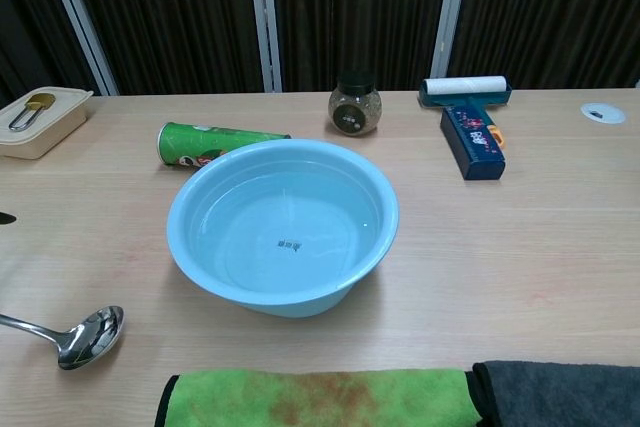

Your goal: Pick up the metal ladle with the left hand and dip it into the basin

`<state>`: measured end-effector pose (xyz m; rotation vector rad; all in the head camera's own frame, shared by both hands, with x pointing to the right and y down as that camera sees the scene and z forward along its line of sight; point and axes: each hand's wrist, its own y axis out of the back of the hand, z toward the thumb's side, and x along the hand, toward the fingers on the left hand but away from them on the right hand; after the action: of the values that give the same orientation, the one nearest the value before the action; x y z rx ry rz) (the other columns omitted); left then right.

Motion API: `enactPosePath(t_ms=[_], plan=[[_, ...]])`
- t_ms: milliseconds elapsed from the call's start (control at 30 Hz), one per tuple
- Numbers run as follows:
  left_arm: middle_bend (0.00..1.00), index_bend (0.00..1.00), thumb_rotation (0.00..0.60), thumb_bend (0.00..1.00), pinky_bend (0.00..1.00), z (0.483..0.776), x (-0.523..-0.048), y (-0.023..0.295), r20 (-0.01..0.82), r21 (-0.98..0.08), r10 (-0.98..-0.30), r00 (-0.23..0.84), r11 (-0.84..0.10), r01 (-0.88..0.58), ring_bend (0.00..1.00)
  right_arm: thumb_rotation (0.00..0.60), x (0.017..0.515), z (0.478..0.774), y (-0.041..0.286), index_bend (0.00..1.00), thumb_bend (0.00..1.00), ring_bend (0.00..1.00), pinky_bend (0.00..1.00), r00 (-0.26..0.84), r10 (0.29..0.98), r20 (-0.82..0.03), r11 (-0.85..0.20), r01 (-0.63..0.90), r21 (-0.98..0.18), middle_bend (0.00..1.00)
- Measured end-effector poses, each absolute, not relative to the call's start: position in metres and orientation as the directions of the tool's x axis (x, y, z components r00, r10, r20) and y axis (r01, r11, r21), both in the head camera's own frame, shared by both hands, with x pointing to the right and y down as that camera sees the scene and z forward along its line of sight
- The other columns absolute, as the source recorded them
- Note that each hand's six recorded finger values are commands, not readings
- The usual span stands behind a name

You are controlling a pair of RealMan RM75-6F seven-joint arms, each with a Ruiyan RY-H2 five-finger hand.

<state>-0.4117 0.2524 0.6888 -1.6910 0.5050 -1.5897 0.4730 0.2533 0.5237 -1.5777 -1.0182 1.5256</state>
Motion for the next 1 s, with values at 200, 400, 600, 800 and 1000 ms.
enactPosePath(t_ms=[200,400,600,800,1000], plan=[[0.0,0.61,0.6,0.46,0.0,0.672,-0.405,0.256,0.65,-0.76,-0.734,0.197,-0.627,0.174,0.0,0.6,0.472,0.523,0.254,0.0,0.0,0.0,0.0,-0.003,0.897,-0.441,-0.44,0.062,-0.896,0.0],[0.0,0.63,0.6,0.45,0.0,0.664,-0.402,0.257,0.638,-0.77,-0.738,0.222,-0.617,0.16,0.0,0.6,0.473,0.522,0.254,0.0,0.0,0.0,0.0,-0.004,0.899,-0.438,-0.437,0.065,-0.897,0.0],[0.0,0.63,0.6,0.45,0.0,0.654,-0.394,0.258,0.615,-0.787,-0.745,0.26,-0.6,0.145,0.0,0.6,0.473,0.521,0.255,0.0,0.0,0.0,0.0,-0.002,0.9,-0.436,-0.435,0.068,-0.898,0.0],[0.0,0.64,0.6,0.45,0.0,0.642,-0.389,0.26,0.587,-0.806,-0.755,0.292,-0.579,0.124,0.0,0.6,0.473,0.519,0.255,0.0,0.0,0.0,0.0,-0.001,0.901,-0.434,-0.433,0.071,-0.899,0.0],[0.0,0.64,0.6,0.45,0.0,0.627,-0.381,0.261,0.561,-0.82,-0.756,0.338,-0.562,0.104,0.0,0.6,0.473,0.517,0.256,0.0,0.0,0.0,0.0,0.002,0.903,-0.43,-0.429,0.076,-0.9,0.0]])
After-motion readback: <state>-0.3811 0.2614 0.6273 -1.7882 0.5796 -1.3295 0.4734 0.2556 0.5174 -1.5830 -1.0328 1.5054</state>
